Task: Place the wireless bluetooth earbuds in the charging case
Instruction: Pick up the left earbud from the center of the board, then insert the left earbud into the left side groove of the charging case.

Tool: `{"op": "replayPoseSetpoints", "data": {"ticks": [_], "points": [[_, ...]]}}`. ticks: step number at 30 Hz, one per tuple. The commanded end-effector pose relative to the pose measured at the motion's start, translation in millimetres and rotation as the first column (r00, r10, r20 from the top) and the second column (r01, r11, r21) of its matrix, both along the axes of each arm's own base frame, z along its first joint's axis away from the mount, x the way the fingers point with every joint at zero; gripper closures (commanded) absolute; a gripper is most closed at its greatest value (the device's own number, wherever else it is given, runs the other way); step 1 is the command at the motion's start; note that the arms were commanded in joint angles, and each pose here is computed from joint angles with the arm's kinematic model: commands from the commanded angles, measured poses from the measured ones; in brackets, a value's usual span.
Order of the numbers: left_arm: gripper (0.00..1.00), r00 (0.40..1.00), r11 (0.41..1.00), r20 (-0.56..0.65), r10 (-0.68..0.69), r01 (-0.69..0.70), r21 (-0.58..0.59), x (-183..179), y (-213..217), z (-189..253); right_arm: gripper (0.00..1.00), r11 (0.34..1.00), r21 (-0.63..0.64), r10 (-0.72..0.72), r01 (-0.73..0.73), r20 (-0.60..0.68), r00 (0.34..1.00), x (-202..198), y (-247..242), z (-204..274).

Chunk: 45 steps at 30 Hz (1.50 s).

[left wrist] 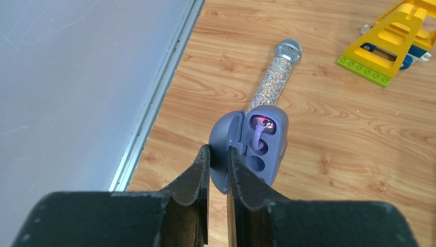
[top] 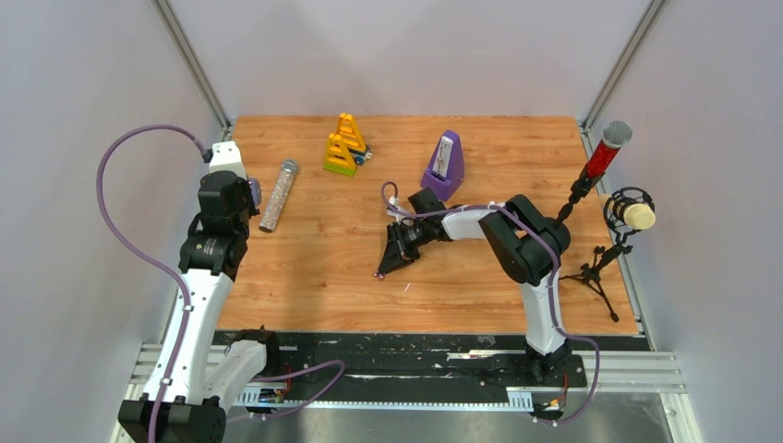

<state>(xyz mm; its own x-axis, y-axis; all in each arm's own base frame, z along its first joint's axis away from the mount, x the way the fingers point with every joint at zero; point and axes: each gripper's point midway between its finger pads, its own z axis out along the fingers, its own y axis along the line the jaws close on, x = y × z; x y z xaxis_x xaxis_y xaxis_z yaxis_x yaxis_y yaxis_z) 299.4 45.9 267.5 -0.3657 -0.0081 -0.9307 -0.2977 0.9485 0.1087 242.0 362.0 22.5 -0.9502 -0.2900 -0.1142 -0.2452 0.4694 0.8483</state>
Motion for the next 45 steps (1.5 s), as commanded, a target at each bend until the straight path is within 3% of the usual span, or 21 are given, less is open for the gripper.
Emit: {"op": "replayPoseSetpoints", "data": {"ticks": [1,9,15,20,24,28,33,39,45], "points": [[0.91,0.998,1.000,0.060,0.014,-0.014,0.002,1,3,21,0.88,1.000,0.028,0.013,-0.014,0.032,0.999,2,1,3],[0.91,0.998,1.000,0.057,0.007,-0.007,-0.003,2,2,20,0.98,0.998,0.064,0.012,-0.023,0.163,0.987,18,-4,27],[0.94,0.999,0.999,0.034,-0.011,0.012,-0.032,10,-5,14,0.98,0.998,0.065,-0.033,0.013,0.326,0.945,49,-6,62],[0.95,0.996,0.985,0.018,-0.086,0.088,-0.150,25,-29,15,0.98,0.990,0.069,-0.138,0.120,0.566,0.813,101,-5,130],[1.00,0.990,0.942,-0.011,-0.139,0.129,-0.311,38,-55,15,0.98,0.973,0.073,-0.214,0.219,0.639,0.739,136,-2,176],[1.00,0.995,0.918,-0.049,-0.091,0.064,-0.391,54,-59,13,0.98,0.962,0.117,-0.258,0.247,0.687,0.679,154,8,220],[1.00,0.987,0.862,-0.153,-0.046,-0.038,-0.505,65,-68,-12,0.98,0.953,0.181,-0.286,0.241,0.797,0.532,167,28,279],[1.00,0.962,0.758,-0.244,-0.122,-0.068,-0.649,78,-101,-42,0.99,0.967,0.153,-0.238,0.201,0.820,0.521,159,60,279],[1.00,0.940,0.726,-0.295,-0.172,-0.081,-0.683,90,-127,-60,1.00,0.977,0.067,-0.164,0.205,0.847,0.505,148,82,261]]}}
